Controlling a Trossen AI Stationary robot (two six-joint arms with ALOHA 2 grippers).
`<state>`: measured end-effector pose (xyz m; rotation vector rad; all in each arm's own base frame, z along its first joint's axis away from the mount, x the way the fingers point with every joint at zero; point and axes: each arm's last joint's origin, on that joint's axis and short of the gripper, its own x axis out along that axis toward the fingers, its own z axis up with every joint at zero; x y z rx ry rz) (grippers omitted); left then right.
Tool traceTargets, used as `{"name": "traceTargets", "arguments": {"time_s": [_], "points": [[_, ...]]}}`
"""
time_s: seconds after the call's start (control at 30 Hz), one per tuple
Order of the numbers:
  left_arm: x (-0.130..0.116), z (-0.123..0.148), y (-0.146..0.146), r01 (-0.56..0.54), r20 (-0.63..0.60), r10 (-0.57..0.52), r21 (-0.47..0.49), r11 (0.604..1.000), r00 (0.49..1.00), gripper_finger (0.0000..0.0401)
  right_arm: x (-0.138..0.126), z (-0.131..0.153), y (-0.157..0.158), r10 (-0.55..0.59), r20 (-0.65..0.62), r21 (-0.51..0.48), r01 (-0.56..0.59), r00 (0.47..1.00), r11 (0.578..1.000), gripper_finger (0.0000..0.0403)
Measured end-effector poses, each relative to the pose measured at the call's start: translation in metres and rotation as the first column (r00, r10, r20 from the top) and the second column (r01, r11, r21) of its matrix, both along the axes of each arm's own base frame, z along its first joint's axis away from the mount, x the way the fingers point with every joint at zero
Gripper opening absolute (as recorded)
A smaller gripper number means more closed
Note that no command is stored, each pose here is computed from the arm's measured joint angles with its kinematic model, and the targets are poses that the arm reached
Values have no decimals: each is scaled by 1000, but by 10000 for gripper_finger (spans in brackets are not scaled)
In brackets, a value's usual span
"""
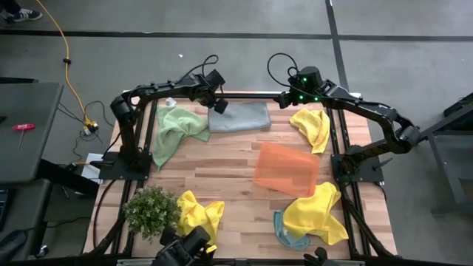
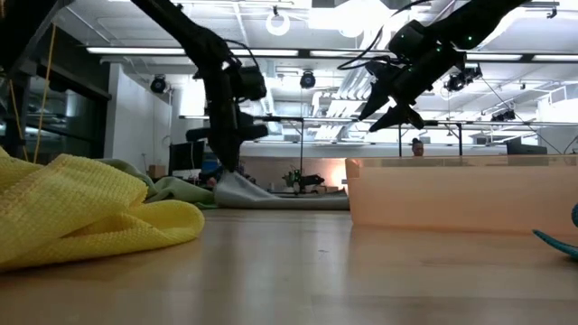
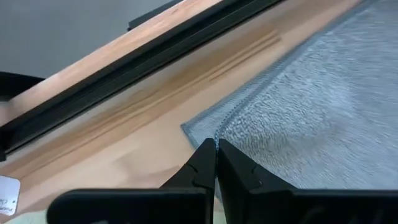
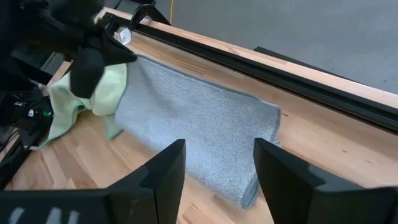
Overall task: Fold microfiber towels
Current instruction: Fold the gray microfiber towel
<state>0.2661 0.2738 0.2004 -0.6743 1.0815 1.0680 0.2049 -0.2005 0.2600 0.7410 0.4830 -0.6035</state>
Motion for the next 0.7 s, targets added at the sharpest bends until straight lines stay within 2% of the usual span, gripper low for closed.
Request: {"name": "traceTargets", "arguments": {"time_s": [0.17,0.3,0.47,0.7], "points": [[3,-16,2,-10,-28,9,-27,1000,1000,3,0,0,0,-5,2,5,5,1000,1000,181],[5,-21,4,-15,-27,14,-29,999,1000,24,0,0,0,-5,2,6,5,1000,1000,181],[1,-19,9,6,-29,-7,-13,1000,1000,73,0,0,0,4,-3,-6,-4,1000,1000,181],[-16,10,15,4,26,-5,34,999,1000,150,0,0,0,13,-6,-14,-13,1000,1000,181]]}}
